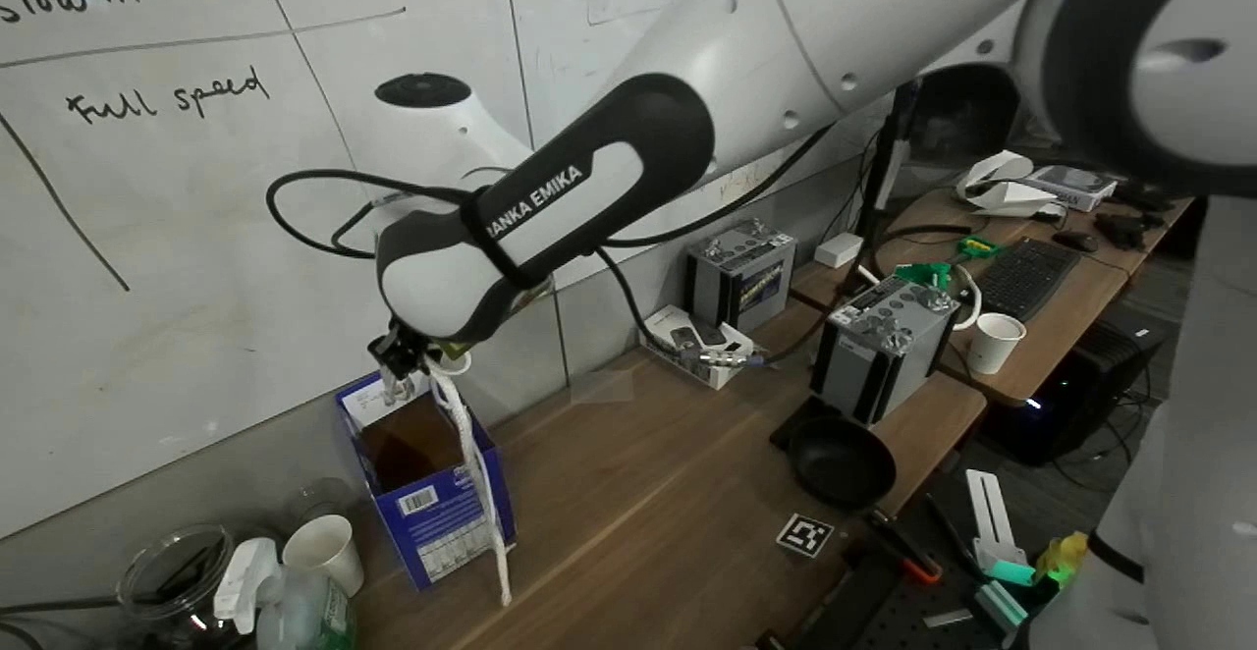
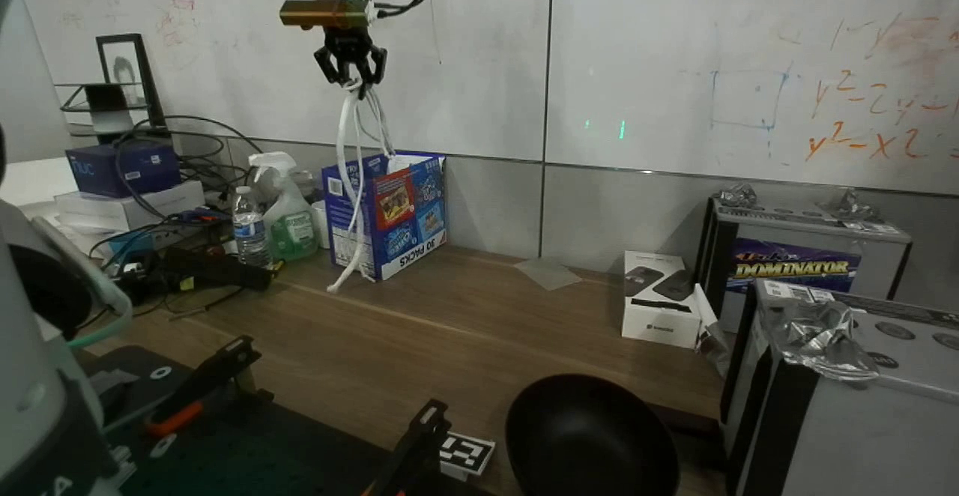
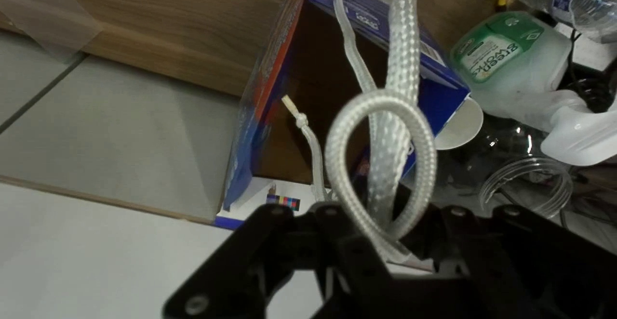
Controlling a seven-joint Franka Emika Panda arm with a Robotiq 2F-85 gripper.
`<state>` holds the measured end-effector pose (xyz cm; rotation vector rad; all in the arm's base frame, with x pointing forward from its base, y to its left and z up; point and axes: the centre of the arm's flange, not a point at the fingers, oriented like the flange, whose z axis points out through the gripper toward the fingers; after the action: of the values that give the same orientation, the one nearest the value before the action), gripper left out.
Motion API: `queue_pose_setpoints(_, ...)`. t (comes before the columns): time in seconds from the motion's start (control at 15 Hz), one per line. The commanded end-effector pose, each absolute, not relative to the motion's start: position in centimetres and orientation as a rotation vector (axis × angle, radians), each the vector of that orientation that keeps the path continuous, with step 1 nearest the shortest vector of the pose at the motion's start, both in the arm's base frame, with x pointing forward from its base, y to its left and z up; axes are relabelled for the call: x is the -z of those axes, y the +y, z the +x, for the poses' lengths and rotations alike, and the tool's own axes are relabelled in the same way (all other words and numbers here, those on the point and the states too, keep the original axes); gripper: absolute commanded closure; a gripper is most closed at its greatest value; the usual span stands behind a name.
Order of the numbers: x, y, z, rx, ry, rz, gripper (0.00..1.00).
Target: Pick the ropes and put them in the box
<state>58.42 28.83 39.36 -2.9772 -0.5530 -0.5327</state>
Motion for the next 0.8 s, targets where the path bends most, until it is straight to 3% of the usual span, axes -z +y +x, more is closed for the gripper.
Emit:
queue_pose_setpoints(0.0, -36.0, 32.1, 62.7, 0.475, -0.572, -2.982, 0.95)
queue_pose_setpoints(0.73, -26.0, 29.3, 69.8, 0.314, -0.507, -3.048, 0.95)
